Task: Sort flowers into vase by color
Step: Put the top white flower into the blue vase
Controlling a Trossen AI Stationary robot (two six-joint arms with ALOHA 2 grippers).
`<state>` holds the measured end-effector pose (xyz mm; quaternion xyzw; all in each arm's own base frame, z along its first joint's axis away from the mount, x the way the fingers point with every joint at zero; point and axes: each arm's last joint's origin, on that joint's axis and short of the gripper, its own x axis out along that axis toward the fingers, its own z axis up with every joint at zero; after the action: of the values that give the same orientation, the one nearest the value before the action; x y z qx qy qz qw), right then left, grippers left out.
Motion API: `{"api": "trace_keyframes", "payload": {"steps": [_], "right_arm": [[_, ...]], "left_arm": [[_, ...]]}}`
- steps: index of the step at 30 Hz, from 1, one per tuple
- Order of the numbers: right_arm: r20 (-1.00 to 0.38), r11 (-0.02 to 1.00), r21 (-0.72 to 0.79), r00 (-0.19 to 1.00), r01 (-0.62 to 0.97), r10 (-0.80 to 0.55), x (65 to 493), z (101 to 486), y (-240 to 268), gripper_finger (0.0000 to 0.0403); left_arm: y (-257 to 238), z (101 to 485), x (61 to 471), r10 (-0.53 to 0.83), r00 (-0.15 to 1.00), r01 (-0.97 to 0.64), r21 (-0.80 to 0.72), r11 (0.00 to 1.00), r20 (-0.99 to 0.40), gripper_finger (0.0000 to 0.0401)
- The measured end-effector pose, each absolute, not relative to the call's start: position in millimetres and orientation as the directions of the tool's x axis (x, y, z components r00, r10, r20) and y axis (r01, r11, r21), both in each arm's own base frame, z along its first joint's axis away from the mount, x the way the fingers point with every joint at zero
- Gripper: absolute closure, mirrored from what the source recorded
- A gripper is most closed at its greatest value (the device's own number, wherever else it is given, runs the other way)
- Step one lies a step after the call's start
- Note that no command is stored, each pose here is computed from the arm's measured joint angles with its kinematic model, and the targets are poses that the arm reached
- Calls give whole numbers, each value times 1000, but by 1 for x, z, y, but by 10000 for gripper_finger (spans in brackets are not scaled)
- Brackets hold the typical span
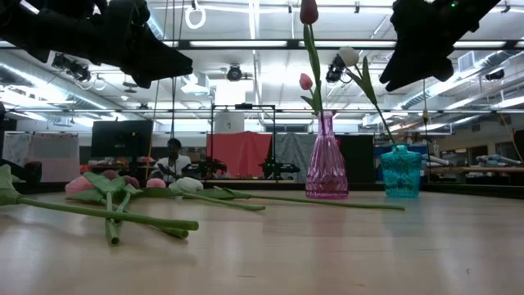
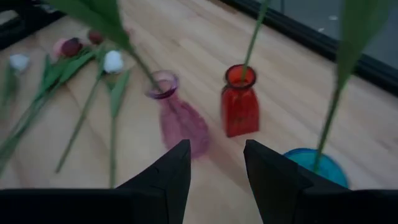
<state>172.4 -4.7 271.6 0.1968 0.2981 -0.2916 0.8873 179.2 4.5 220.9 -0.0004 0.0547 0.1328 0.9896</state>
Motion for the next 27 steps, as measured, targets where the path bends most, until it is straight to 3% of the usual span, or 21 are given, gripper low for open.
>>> {"api": "trace_keyframes", "payload": {"steps": [9, 19, 27], "right_arm": [[-651, 861, 221, 726, 459, -220, 213, 251, 39, 241], [-852, 895, 149, 514, 421, -100, 256, 168, 75, 241], [-871, 923, 117, 485, 367, -82, 272, 134, 82, 252]], "left_arm": [[5, 220, 179, 263, 958, -265, 2, 964, -114, 244], [5, 221, 179, 266, 958, -268, -1, 964, -103, 244], [5, 226, 179, 291, 955, -292, -6, 957, -60, 244]]}}
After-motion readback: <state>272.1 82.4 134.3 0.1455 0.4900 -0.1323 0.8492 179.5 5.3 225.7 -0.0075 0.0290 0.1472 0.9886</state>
